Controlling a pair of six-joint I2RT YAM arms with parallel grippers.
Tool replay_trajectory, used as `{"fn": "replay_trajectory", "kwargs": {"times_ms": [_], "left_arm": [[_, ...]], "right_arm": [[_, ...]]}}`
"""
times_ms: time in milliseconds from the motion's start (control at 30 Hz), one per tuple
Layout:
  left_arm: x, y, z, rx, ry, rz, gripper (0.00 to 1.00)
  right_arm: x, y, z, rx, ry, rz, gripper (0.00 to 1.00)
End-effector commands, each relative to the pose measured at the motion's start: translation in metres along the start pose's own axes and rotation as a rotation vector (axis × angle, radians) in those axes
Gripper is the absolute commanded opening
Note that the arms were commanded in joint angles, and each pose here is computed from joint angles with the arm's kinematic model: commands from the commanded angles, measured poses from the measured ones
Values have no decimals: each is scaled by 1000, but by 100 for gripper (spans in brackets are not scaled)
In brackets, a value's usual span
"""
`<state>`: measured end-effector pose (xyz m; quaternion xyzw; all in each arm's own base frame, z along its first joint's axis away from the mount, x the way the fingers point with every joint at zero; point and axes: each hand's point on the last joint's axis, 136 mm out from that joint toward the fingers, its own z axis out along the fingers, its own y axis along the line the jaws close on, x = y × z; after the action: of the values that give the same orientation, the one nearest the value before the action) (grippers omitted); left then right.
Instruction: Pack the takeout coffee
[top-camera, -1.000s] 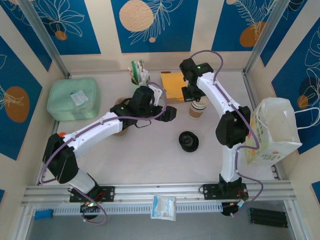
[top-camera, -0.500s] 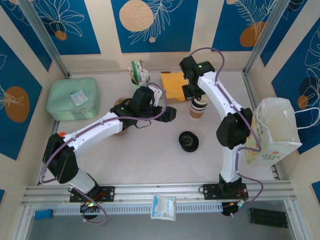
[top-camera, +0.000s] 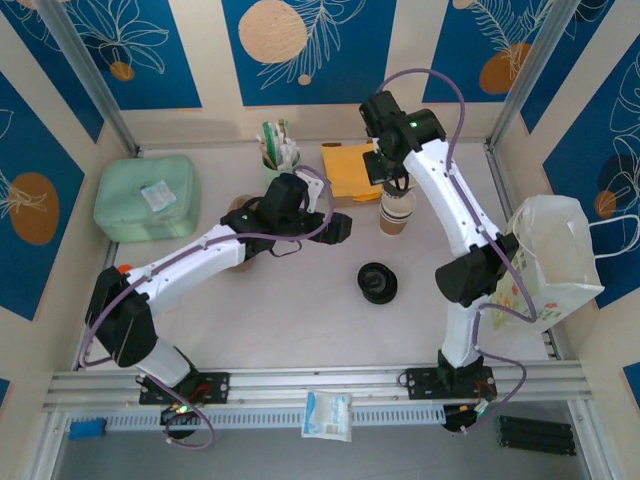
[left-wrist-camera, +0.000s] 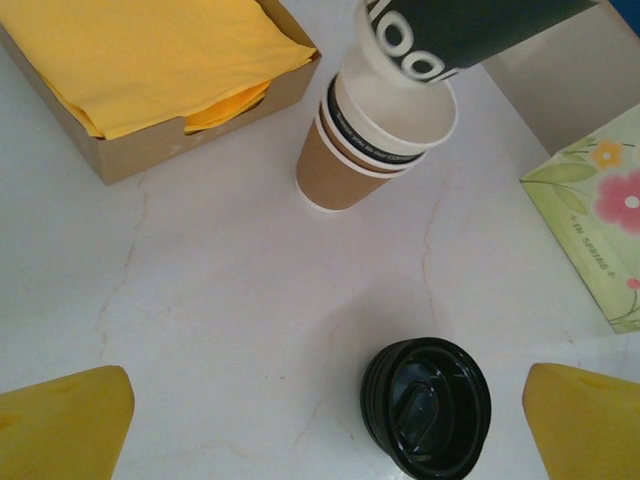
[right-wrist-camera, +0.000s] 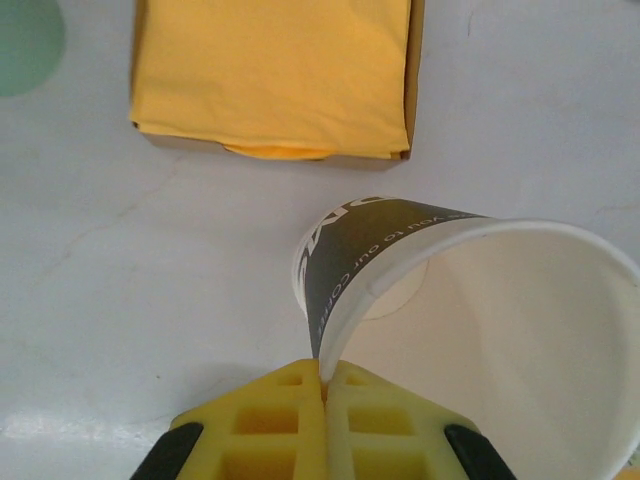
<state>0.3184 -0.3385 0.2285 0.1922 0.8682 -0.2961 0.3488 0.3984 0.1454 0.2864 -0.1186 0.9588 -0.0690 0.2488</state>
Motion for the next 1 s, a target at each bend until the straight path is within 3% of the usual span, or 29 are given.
{"fn": "replay_trajectory", "kwargs": {"times_ms": [0,267,533,700,967], "left_arm": [[-5,4,-14,-43,-27,4,99],[-11,52,-59,-195,-123,-81,99],[7,119,-128,-315,-252,-283,99],[19,125,-145,-324,-247,-295,99],[26,124,-146,-308,-243,-304,99]], "right_arm": [[2,2,-41,-3,-58,-39,0],[18,57,-69,-98,-78,-135,0],[66,140,-43,-248,23,-185,0],[101,189,-15,-292,107,-223,0],[138,211,29,-202,201,-290,0]]}}
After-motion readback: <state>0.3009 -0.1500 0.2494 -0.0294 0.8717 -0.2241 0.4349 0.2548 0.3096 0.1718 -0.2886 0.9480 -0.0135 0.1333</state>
